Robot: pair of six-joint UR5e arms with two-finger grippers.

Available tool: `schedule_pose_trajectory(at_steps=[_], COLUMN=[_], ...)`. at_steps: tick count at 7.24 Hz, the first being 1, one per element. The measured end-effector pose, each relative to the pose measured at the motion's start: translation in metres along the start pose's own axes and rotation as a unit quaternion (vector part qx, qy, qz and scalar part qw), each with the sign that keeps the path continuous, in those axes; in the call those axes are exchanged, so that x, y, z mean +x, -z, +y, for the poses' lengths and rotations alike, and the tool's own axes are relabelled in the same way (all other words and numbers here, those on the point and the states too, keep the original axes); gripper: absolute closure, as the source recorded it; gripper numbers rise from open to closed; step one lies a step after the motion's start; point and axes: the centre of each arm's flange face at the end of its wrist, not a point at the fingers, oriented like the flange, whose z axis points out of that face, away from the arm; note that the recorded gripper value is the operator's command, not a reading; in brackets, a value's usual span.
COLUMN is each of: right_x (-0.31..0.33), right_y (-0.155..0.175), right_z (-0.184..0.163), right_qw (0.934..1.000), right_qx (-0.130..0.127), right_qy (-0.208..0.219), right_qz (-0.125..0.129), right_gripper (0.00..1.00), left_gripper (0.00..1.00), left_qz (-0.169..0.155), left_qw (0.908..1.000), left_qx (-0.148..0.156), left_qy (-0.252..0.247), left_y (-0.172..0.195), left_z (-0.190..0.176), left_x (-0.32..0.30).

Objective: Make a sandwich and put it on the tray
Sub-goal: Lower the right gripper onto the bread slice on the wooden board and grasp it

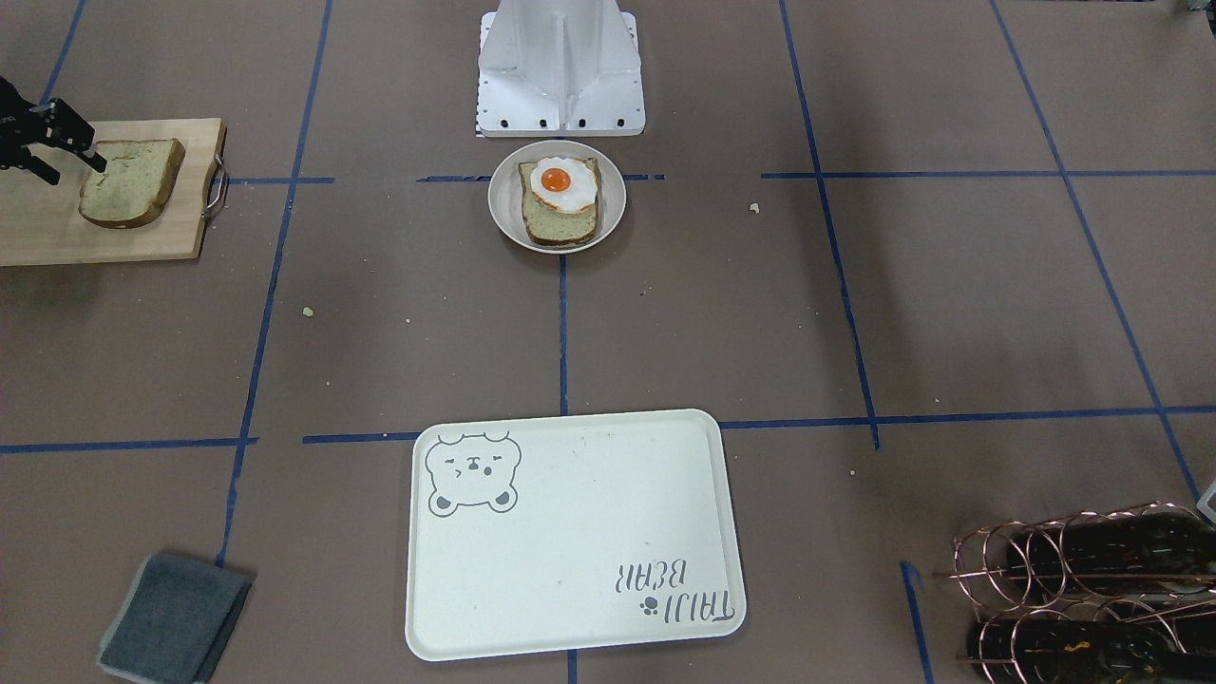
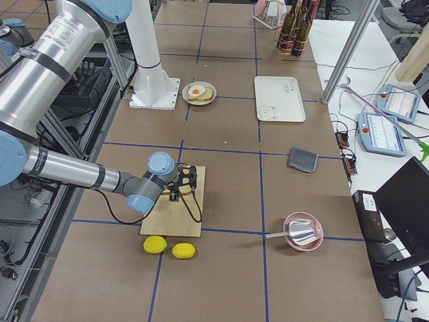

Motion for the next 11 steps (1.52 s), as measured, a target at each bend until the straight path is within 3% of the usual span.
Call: schedule_pose_trajectory(at_steps=[4,5,6,9,11], right_x=[-0.002,-0.004,-0.004,-0.004,-0.009], right_y=[-0.013,-0.015,-0.016,-0.017,-0.014], right_z=[-0.001,-0.002,-0.002,-0.001,-0.002], right_qw=[0.9999,0.9999,0.9999,0.9999,0.9997], right_qx=[-0.008,-0.009,-0.011,-0.012,-0.007], right_qy=[0.007,0.01,0.011,0.012,0.02], right_qz=[0.001,0.0,0.0,-0.001,-0.014], right_gripper=[0.46,0.94,1.0,1.0,1.0], left_gripper=[0.0,0.0,0.0,0.0,0.0], left_qz=[0.0,0.0,0.0,0.0,0.0], left_qw=[1.0,1.0,1.0,1.0,1.0], left_qx=[0.0,-0.001,-0.001,-0.002,-0.002], left_qy=[0.001,0.002,0.002,0.003,0.003], left_y=[0.0,0.0,-0.001,-0.001,-0.001], left_z=[0.0,0.001,0.001,0.001,0.002], left_x=[-0.001,-0.001,-0.002,-0.002,-0.001])
